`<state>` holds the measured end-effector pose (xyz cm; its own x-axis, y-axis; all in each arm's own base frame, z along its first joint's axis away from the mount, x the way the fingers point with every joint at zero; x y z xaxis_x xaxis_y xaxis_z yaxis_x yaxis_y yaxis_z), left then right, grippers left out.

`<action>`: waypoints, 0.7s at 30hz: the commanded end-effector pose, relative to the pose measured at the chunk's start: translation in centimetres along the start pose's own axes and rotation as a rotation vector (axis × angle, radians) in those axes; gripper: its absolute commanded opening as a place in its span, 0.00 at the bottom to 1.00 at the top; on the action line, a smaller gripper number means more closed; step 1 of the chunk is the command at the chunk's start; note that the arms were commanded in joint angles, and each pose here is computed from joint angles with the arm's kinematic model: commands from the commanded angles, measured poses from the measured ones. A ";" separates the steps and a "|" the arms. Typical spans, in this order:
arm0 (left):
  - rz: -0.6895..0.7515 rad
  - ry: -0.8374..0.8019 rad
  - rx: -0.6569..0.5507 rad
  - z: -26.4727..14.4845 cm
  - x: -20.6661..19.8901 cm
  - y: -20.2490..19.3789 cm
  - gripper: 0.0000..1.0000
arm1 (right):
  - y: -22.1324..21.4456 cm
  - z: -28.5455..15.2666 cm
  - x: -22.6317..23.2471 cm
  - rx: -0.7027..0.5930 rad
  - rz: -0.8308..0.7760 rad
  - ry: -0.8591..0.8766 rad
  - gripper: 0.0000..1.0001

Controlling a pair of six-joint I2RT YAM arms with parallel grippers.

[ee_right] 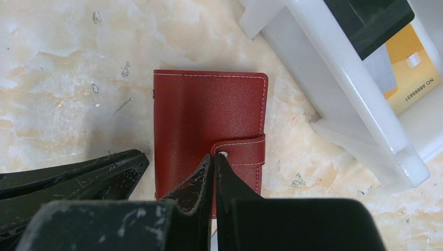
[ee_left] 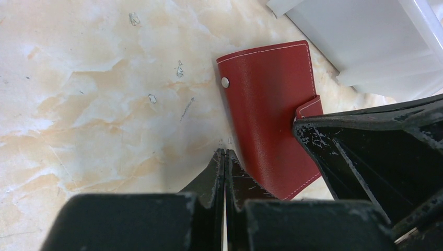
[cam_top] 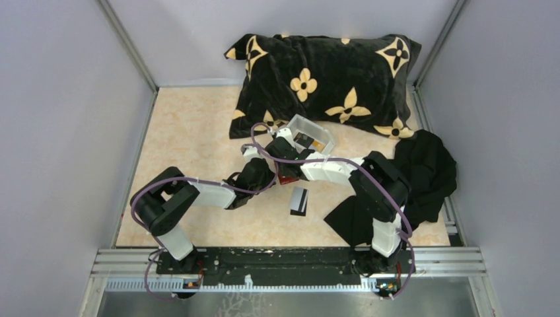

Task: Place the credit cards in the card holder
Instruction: Close the card holder at the center of the board.

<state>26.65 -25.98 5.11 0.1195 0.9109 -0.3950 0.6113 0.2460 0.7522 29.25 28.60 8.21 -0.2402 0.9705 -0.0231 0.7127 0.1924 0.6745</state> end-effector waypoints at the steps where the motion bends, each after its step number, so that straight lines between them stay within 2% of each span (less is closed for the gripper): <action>1: 0.024 0.026 0.072 0.1 0.7 -1.8 0.00 | 1.3 -0.8 -0.7 -0.043 0.038 -0.010 0.01; 11: 0.026 0.029 0.076 0.2 0.8 -2.0 0.00 | 1.9 -2.0 -1.5 -0.063 0.052 0.006 0.01; 21: 0.029 0.024 0.079 0.5 0.5 -1.9 0.00 | 2.2 -1.4 -1.5 -0.056 0.050 0.014 0.01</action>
<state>26.92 -26.37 5.10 0.1215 0.9076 -0.4018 0.6087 0.2516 0.7524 29.53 26.93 9.08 -0.2117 0.9773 -0.0096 0.7157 0.1617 0.6794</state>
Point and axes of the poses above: each gripper's point midway between its finger pads, its own z axis out along the fingers, its own x axis along the line the jaws close on, y = z × x, the point moved 5 cm from there along -z, back along the fingers, and after that the axes turned 5 degrees about z, right-handed, at the moved point
